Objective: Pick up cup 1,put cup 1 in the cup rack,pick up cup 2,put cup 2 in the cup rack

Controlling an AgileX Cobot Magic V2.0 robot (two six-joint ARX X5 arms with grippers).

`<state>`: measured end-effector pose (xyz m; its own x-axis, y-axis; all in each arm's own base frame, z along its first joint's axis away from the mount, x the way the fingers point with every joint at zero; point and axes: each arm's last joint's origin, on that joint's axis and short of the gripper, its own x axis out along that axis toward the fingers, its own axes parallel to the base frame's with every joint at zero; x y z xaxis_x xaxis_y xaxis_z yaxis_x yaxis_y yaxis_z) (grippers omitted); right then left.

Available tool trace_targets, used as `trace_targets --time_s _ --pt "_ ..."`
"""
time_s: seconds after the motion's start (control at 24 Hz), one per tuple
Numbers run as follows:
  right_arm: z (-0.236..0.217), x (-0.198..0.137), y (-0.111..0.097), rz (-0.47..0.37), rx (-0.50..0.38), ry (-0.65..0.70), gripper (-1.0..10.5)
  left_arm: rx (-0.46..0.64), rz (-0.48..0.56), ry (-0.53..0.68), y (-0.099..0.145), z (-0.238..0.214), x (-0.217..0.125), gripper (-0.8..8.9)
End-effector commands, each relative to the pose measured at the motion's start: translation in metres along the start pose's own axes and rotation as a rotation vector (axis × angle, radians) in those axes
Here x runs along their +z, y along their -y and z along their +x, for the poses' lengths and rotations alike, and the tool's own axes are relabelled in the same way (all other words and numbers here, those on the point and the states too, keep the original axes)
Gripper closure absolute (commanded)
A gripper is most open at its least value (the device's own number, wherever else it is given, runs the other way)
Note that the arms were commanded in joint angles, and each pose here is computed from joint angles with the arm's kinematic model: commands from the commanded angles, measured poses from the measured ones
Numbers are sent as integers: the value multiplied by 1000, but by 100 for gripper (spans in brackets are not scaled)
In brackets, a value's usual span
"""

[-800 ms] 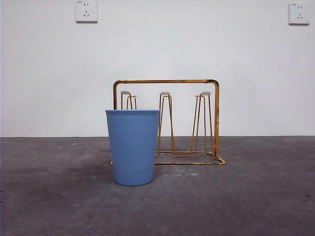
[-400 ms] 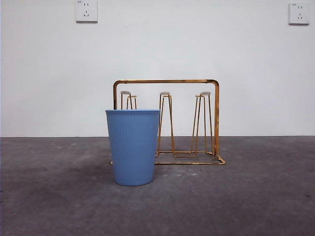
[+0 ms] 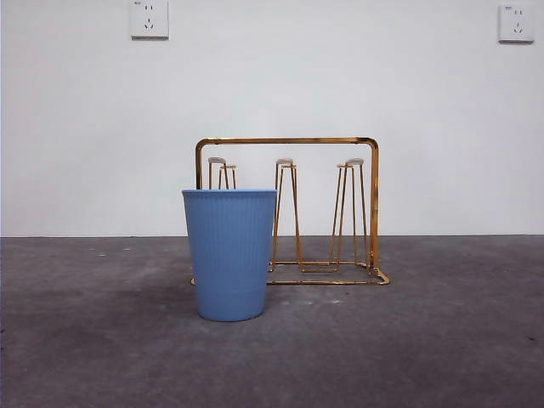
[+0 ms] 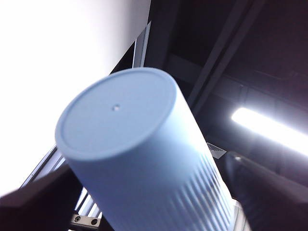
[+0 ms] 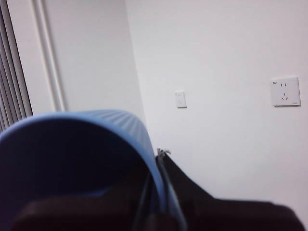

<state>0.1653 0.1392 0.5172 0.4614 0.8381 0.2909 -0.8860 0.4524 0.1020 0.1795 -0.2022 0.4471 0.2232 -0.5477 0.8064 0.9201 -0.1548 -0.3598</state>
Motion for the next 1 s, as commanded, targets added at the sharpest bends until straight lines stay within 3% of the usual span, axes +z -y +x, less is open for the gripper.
trace_targets --time_s 0.04,0.29,0.46,0.58,0.79,1.0 --pt "1 -1 0 1 2 0 959 -4 11 4 0 0 -1 439" --pt "2 -5 2 13 -2 -28 959 -3 10 2 -1 0 -1 735" --pt "2 -8 2 25 -8 -54 940 -2 10 2 -1 0 -1 736" --pt "1 -9 2 32 -13 -72 934 -3 10 1 -1 0 -1 825" --pt "-6 -6 -1 38 -19 -90 718 -9 11 -7 -1 0 -1 822" --pt "-23 0 -9 6 -52 -107 717 -10 19 -6 -1 0 0 822"
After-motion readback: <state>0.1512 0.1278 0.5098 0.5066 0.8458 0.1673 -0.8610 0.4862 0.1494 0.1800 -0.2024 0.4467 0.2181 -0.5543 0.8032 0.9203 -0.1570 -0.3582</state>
